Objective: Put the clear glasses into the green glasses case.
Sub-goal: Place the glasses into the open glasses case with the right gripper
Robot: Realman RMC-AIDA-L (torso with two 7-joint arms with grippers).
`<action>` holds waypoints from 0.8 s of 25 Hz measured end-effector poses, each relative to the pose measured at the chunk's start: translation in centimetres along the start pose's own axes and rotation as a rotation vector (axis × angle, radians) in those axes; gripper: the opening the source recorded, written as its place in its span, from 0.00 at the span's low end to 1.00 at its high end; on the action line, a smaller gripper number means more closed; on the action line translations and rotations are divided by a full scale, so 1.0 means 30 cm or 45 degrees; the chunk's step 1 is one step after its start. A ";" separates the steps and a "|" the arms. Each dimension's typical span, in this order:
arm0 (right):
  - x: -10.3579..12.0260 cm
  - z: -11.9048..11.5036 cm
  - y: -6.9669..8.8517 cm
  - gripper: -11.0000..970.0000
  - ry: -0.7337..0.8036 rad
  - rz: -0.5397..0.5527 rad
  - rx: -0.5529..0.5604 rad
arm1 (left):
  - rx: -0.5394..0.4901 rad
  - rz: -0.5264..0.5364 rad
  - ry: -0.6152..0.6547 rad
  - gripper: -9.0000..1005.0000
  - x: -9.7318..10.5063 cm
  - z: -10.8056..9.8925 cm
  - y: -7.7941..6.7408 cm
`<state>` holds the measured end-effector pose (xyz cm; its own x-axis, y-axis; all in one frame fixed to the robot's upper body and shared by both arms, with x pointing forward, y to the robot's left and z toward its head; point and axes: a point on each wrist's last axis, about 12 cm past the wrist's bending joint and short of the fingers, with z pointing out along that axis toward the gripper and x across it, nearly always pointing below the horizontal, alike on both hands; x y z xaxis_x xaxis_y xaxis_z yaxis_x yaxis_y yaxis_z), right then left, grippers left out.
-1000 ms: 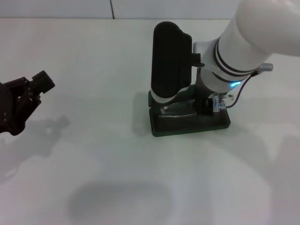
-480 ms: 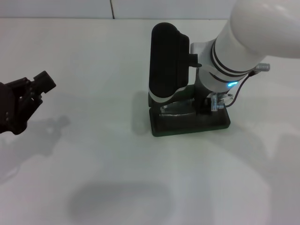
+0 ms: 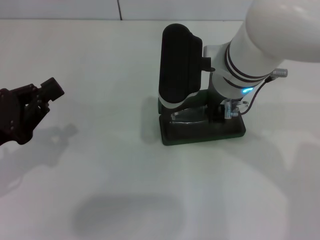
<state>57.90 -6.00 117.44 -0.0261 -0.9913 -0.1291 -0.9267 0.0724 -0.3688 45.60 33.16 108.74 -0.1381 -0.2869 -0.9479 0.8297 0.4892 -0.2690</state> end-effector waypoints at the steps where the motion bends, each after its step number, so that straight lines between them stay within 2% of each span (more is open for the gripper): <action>1: 0.000 0.000 0.000 0.11 -0.001 0.001 0.001 | 0.000 -0.001 0.000 0.09 0.001 0.000 0.000; 15: -0.001 0.007 0.004 0.11 -0.005 -0.011 0.013 | -0.006 -0.005 0.004 0.10 0.003 -0.015 -0.005; 20: 0.002 0.009 0.005 0.11 -0.003 -0.008 0.011 | 0.042 0.029 0.016 0.10 -0.033 -0.051 -0.006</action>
<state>57.86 -6.01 117.12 -0.0196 -0.9914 -0.1291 -0.9236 0.0674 -0.3775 44.78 34.61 109.48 -0.1251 -0.2657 -0.9559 0.8502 0.4678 -0.2413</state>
